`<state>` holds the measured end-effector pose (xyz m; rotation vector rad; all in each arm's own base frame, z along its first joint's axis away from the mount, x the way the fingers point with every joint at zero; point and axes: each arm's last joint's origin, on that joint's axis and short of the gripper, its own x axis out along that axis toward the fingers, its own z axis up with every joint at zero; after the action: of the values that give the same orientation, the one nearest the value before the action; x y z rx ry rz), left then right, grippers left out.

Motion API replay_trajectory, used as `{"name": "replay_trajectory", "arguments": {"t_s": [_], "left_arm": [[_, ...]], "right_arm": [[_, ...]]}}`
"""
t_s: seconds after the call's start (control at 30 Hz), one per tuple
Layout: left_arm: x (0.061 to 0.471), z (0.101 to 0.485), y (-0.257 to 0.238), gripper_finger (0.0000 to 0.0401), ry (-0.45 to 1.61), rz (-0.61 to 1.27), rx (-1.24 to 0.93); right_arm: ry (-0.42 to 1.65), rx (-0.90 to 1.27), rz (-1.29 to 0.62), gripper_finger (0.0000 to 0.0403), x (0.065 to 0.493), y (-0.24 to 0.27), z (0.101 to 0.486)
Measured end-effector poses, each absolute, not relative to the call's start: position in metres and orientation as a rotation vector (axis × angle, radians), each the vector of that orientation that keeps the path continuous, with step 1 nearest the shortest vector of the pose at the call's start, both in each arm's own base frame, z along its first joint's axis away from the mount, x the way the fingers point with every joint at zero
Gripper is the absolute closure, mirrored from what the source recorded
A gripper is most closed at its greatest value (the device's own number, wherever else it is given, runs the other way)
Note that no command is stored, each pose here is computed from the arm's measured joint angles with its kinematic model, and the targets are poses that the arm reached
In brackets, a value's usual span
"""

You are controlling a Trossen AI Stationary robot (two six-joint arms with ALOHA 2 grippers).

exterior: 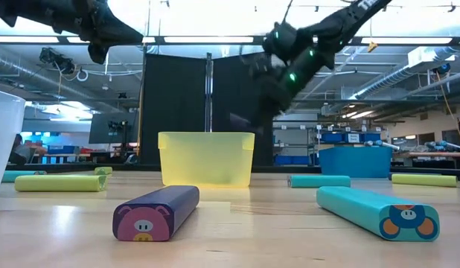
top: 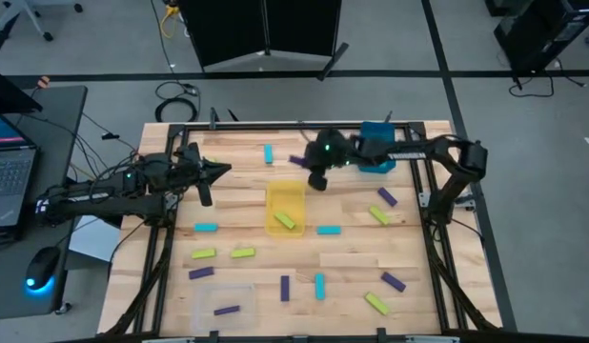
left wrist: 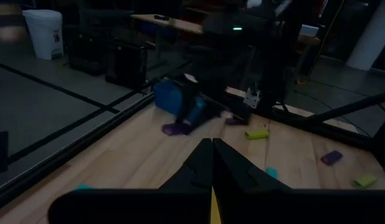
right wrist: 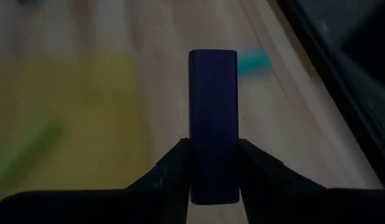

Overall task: Sort blocks
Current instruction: Put the purple block into the transparent bin

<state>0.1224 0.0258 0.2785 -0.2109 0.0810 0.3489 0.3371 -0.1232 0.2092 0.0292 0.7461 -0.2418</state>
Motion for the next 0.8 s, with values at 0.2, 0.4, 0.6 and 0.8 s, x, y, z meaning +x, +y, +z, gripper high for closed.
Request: {"name": "replay_trajectory", "arguments": {"t_s": [0.2, 0.4, 0.6, 0.8], "left_arm": [[0.122, 0.28, 0.026, 0.0391, 0.068, 0.353, -0.21], [0.122, 0.28, 0.026, 0.0391, 0.066, 0.365, -0.21], [0.122, 0.28, 0.026, 0.0391, 0.067, 0.367, -0.21], [0.122, 0.28, 0.027, 0.0391, 0.066, 0.385, -0.209]], "right_arm": [[0.427, -0.003, -0.084, 0.0292, 0.372, -0.054, 0.234], [0.264, -0.022, 0.022, 0.0292, 0.392, 0.013, 0.25], [0.218, 0.028, 0.105, 0.0292, 0.422, 0.053, 0.235], [0.245, 0.084, 0.301, 0.0292, 0.467, 0.097, 0.2]]}}
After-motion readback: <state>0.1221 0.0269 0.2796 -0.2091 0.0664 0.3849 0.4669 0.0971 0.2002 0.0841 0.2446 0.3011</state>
